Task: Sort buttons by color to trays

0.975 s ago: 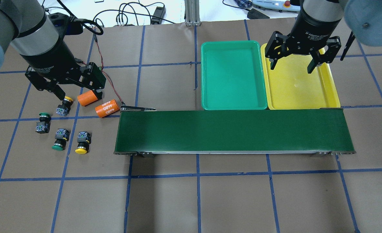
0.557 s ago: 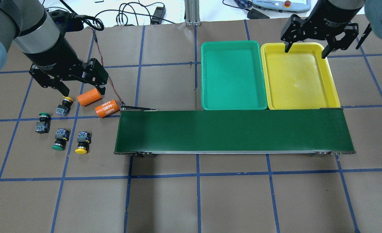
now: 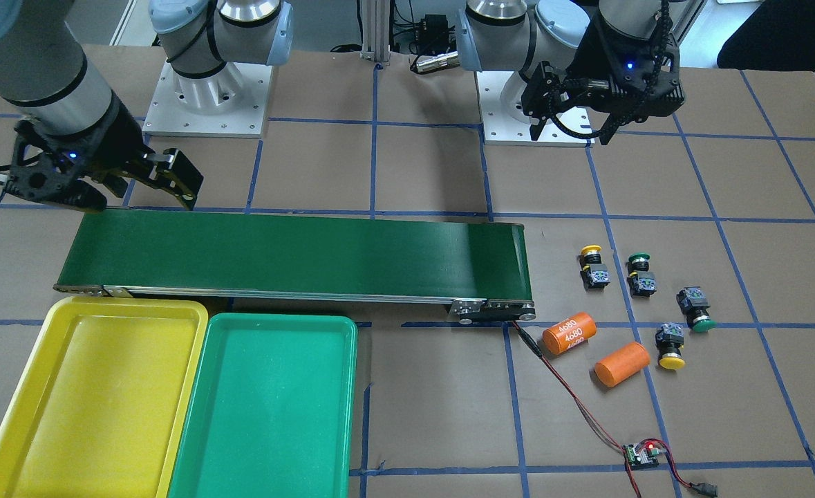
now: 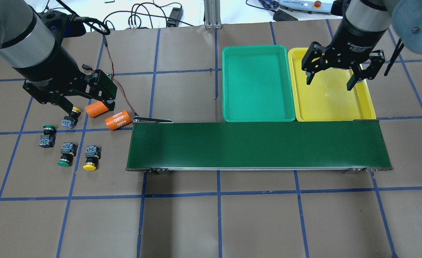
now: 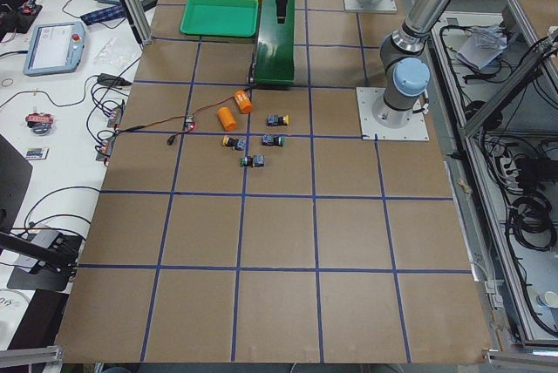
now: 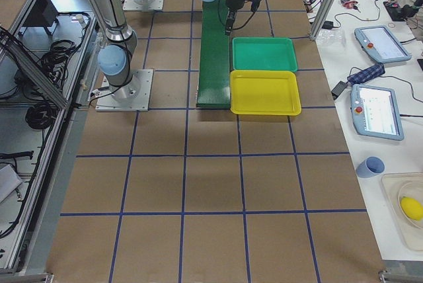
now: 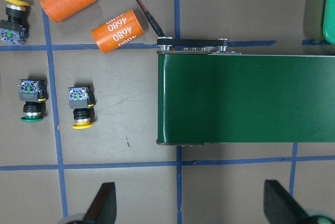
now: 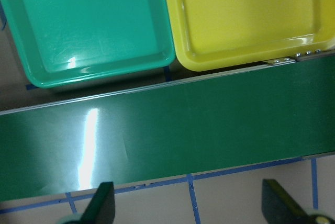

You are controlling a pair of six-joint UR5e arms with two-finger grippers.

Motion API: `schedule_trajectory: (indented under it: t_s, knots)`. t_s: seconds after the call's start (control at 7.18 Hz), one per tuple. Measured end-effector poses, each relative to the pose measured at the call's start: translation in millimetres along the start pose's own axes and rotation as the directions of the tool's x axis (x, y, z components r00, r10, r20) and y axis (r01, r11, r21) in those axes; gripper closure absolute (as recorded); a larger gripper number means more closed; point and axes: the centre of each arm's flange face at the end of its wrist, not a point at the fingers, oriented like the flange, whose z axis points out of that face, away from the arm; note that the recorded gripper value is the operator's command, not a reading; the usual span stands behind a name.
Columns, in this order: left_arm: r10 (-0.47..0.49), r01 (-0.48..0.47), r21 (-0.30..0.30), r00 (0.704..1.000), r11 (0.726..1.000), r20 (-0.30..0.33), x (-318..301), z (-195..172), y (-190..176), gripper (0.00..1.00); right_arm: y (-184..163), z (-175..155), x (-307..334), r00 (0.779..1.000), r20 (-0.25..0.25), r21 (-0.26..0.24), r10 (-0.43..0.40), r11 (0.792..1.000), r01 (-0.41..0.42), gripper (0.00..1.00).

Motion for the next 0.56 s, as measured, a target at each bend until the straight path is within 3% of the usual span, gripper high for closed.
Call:
schedule_trajectory:
  t_s: [0.28,0.56]
  knots:
    - [-0.009,0.009,-0.046,1.0,0.999,-0.002,-4,24,-11,0.0,11,-4,-22,0.994,-0.002,0.006,-0.108,0.994,0.108,0.0]
    - [-0.005,0.005,-0.03,1.0,1.0,-0.004,-3,25,-12,0.0,10,-11,-26,0.991,0.007,0.061,-0.133,0.989,0.132,0.0]
